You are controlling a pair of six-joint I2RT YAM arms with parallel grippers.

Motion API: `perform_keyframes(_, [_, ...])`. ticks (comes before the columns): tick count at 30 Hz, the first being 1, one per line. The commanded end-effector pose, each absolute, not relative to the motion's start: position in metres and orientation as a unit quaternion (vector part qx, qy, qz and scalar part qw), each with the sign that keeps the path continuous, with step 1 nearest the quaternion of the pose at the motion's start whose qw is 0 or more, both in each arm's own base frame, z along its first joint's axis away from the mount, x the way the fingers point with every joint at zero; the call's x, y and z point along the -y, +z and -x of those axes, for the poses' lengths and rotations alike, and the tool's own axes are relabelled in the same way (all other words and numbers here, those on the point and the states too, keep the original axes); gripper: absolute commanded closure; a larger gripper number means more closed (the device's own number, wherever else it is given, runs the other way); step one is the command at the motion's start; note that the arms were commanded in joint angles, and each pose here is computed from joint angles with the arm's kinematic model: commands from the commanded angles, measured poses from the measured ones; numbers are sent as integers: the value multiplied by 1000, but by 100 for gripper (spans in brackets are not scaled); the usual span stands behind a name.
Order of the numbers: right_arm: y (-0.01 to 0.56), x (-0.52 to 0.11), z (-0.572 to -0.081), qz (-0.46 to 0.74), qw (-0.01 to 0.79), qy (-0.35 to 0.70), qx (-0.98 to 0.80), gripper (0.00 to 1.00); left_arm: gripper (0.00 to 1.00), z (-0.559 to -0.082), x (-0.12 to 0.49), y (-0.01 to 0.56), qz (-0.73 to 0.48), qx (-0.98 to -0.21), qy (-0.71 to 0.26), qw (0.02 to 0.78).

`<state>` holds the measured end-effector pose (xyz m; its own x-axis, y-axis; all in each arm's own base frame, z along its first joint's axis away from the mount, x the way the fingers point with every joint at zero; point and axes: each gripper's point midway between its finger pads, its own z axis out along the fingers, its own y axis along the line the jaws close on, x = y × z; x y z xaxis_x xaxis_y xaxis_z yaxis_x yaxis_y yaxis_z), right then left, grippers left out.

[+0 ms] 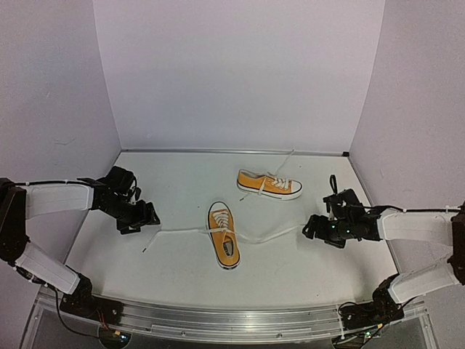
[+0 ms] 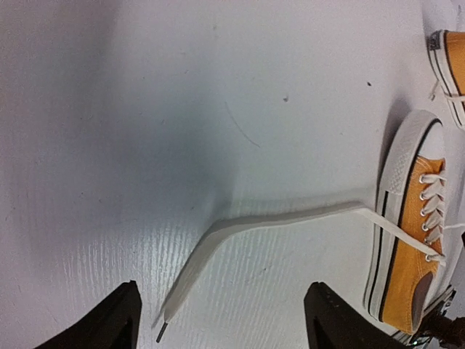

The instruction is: Tie the shoes

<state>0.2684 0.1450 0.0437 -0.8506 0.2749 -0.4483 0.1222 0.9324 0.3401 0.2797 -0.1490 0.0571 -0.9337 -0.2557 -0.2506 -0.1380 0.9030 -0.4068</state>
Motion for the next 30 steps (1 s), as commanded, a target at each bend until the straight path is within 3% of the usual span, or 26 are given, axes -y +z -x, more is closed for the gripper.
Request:
perform_keyframes(1, [86,-177,-290,-40,295,218,-929,11,15,-293,162,97,48,-950,-235,202])
perform_keyframes(8, [90,-223,-281,44,267,298,-915,12,9,-294,174,111,0,-944,-242,223])
perform_keyframes(10, [90,-231,-277,57,264,300,-915,5,7,-295,179,118,-9,-941,-241,238])
perform_keyframes(17, [99,-189,-288,-13,310,208,-927,2,1,-302,172,128,6,-938,-213,274])
perform_keyframes(24, [122,-223,-270,76,299,290,-906,2,0,-311,175,135,-6,-938,-206,277])
perform_keyframes(30, [133,-265,-251,155,284,339,-883,4,0,-323,169,154,45,-917,-220,329])
